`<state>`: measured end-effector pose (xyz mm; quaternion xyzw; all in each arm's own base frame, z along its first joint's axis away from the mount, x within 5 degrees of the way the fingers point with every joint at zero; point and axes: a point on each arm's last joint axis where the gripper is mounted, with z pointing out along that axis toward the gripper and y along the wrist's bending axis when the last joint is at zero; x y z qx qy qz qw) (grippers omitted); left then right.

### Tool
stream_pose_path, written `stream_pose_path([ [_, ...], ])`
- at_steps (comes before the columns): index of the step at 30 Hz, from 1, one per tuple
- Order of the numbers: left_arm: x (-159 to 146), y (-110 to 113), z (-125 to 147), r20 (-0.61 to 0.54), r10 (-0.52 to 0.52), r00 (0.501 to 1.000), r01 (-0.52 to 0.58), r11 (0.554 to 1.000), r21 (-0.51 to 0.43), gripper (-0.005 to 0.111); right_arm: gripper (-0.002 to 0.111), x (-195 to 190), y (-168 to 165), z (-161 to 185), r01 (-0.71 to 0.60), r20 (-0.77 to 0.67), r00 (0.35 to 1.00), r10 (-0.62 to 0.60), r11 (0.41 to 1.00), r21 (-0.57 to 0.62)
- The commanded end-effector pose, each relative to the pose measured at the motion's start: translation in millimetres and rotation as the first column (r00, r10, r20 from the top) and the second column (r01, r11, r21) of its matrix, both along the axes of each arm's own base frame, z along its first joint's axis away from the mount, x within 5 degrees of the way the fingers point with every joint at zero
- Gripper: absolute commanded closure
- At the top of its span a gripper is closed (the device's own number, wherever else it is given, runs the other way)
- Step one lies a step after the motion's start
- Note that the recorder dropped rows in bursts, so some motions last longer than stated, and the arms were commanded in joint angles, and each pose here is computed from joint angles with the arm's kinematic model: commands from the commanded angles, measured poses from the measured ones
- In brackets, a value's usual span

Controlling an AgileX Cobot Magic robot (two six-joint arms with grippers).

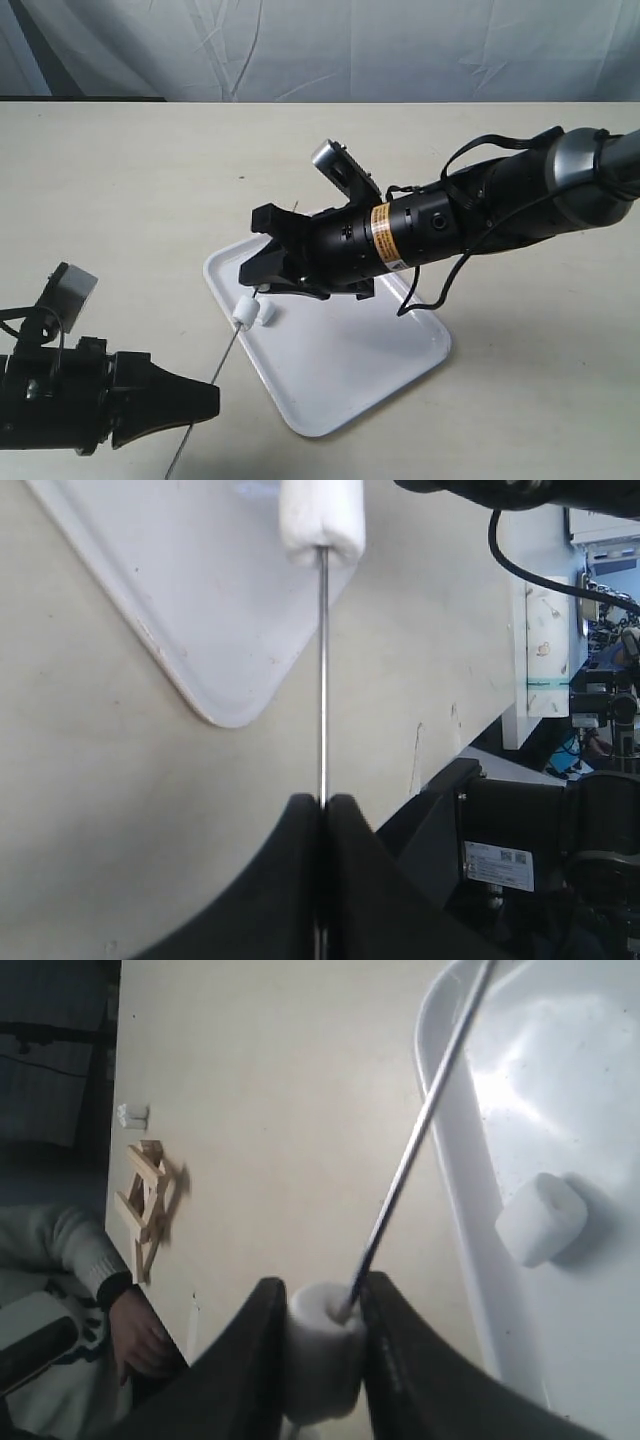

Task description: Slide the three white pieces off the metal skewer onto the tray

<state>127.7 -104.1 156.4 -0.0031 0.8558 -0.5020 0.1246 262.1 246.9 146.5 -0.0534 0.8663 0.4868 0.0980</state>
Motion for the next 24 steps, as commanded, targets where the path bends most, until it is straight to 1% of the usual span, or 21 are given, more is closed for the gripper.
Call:
stream_pose_path([
  [1,0,-2,4,0.009,-0.012,1.000,0.012,0.999,-0.032,0.107,0.086,1,-3,-3,0.011,-0.003,1.000,-0.011,0.999,-0.034],
  [5,-6,-4,5,-0.028,-0.039,0.999,0.037,0.997,-0.068,0.107,0.086,6,-6,-7,0.065,0.020,0.998,-0.063,0.994,-0.091],
  [11,-25,-1,-5,-0.085,-0.091,0.992,0.086,0.995,-0.058,0.107,0.086,15,-15,-13,0.161,0.073,0.986,-0.149,0.967,-0.197],
  [13,-31,0,-8,-0.102,-0.105,0.989,0.098,0.993,-0.069,0.107,0.086,17,-18,-15,0.192,0.092,0.980,-0.175,0.954,-0.230],
  [22,-59,2,-12,-0.181,-0.173,0.968,0.147,0.978,-0.148,0.107,0.086,29,-30,-19,0.295,0.156,0.954,-0.258,0.902,-0.314],
  [24,-60,2,-12,-0.185,-0.179,0.966,0.151,0.976,-0.160,0.107,0.086,30,-32,-20,0.314,0.169,0.948,-0.271,0.890,-0.331],
])
